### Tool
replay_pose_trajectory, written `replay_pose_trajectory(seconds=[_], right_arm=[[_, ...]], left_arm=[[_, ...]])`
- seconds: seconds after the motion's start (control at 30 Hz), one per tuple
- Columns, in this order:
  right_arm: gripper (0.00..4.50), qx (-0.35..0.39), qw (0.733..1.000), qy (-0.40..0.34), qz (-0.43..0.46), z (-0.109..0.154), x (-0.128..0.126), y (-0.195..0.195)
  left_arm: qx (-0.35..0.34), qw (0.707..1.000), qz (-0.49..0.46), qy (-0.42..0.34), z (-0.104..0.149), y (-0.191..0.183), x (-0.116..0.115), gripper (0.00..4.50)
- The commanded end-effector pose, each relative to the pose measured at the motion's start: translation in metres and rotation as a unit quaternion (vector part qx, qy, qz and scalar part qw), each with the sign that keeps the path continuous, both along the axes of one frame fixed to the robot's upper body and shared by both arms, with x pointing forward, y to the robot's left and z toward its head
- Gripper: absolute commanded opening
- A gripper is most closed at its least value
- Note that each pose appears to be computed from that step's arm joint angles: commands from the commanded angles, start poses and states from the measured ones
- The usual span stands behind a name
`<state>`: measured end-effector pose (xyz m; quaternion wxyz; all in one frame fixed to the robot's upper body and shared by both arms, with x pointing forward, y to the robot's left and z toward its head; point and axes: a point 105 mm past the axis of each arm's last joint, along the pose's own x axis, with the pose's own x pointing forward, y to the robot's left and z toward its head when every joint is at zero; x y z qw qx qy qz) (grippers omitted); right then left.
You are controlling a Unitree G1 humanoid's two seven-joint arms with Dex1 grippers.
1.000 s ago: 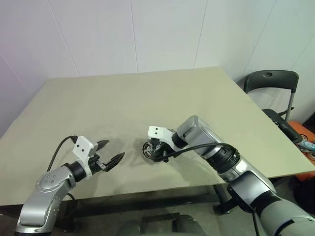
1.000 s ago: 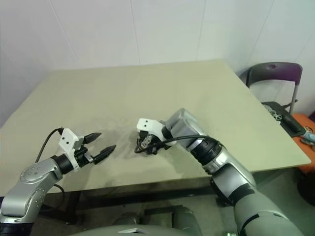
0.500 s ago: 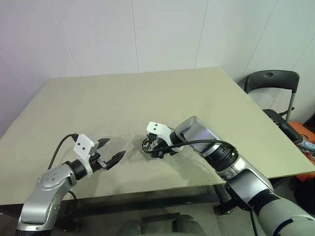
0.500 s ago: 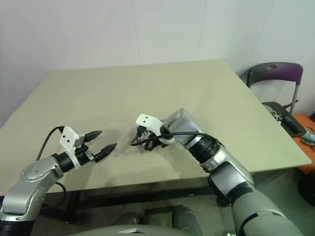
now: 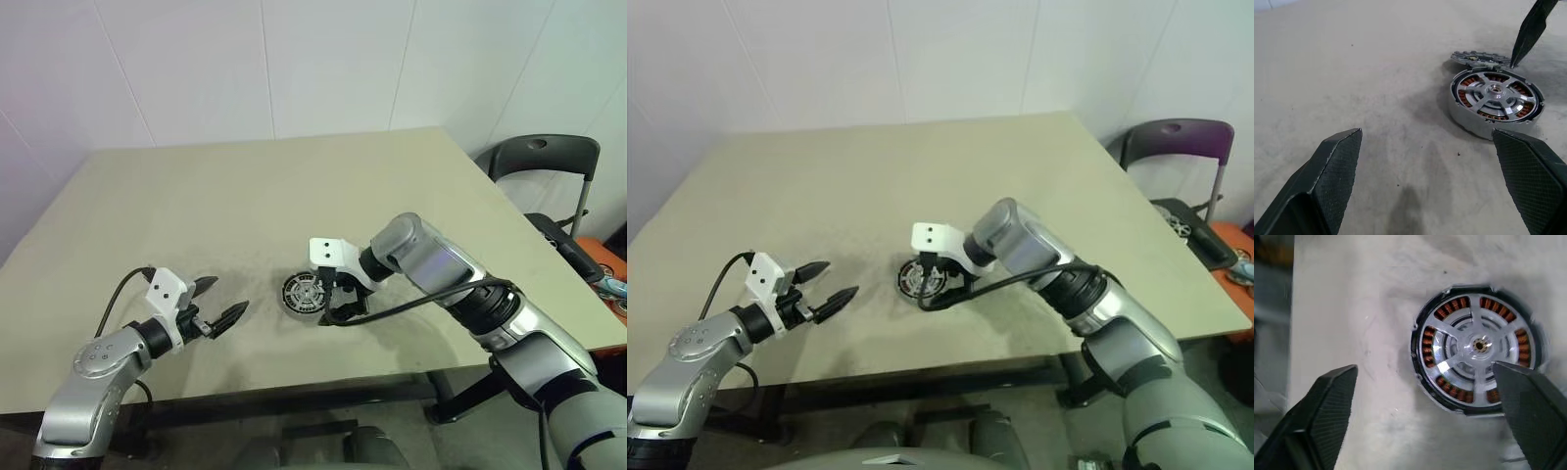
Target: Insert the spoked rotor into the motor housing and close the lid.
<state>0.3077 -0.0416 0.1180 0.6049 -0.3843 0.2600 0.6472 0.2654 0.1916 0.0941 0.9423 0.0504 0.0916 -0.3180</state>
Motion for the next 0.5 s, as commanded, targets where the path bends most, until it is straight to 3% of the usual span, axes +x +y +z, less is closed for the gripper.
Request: replay_pose_trajectory(seconds=[0.03, 0.2, 0.5], right_arm=[[4.39, -0.031, 0.988, -0.084, 0.124, 0.005, 0.002, 0.000], [4.39, -0.077, 0.965, -0.136, 0.212, -0.003, 0.013, -0.007], [4.39, -0.098, 0.949, -0.157, 0.255, -0.008, 0.022, -0.010]], left_arm=[[0.004, 1.000, -0.008, -0.020, 0.009, -0.003, 0.003, 4.50], [0.004, 1.000, -0.006, -0.022, 0.009, -0.004, 0.001, 4.50], [0.004, 1.000, 0.006, -0.024, 0.007, -0.007, -0.006, 4.50]])
